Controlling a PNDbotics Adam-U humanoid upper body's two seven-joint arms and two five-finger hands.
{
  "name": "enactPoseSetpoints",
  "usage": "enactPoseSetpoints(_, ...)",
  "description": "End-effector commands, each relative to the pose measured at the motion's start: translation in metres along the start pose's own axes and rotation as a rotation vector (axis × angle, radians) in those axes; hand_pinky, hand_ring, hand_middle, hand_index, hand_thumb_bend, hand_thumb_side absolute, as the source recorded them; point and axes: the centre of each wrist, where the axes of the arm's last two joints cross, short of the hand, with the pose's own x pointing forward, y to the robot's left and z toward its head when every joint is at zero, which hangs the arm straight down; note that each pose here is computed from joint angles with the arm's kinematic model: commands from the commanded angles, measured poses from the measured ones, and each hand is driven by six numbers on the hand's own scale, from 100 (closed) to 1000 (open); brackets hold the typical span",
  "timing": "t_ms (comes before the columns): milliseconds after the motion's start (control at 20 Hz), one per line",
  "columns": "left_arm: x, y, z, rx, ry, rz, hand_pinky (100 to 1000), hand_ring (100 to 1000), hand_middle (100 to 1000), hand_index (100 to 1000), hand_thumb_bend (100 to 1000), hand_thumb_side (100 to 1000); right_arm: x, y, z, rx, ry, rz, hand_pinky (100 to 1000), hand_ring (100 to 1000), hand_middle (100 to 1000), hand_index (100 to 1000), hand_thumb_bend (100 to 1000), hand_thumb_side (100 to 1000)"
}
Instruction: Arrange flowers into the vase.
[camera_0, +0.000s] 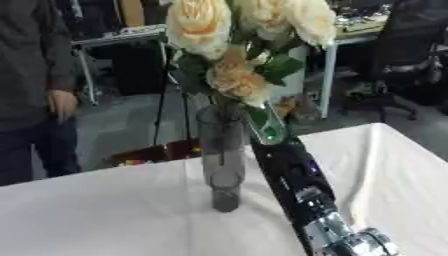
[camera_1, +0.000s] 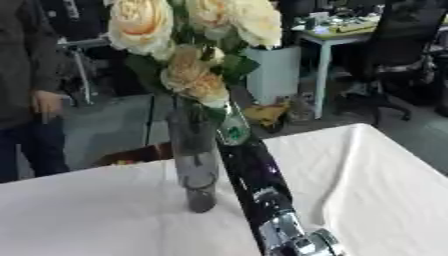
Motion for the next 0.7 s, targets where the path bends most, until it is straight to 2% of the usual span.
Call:
enactPoseSetpoints(50, 0.0047, 0.0052, -0.0025, 0.009, -0.018, -0.009, 563, 736, 649, 649, 336, 1000, 0.0084, -0.0120, -0.0080, -0.015, -0.022, 0.029, 100, 114, 100, 100, 625, 1000)
enactPoseSetpoints(250, 0.0045, 0.0058, -0.0024, 0.011, -0.017, -0.010, 565, 736, 649, 649, 335, 1000, 0.0075, -0.0117, -0.0070, -0.014, -0.018, 0.028, 100, 114, 100, 100, 620, 1000)
enactPoseSetpoints(700, 0.0035, 0.0068, -0.0018, 0.017, -0.015, -0.013, 566, 736, 648, 649, 338, 1000, 0.0161, -0.0117, -0.0101, -0.015, -0.072, 0.020, 100, 124, 100, 113, 597, 1000)
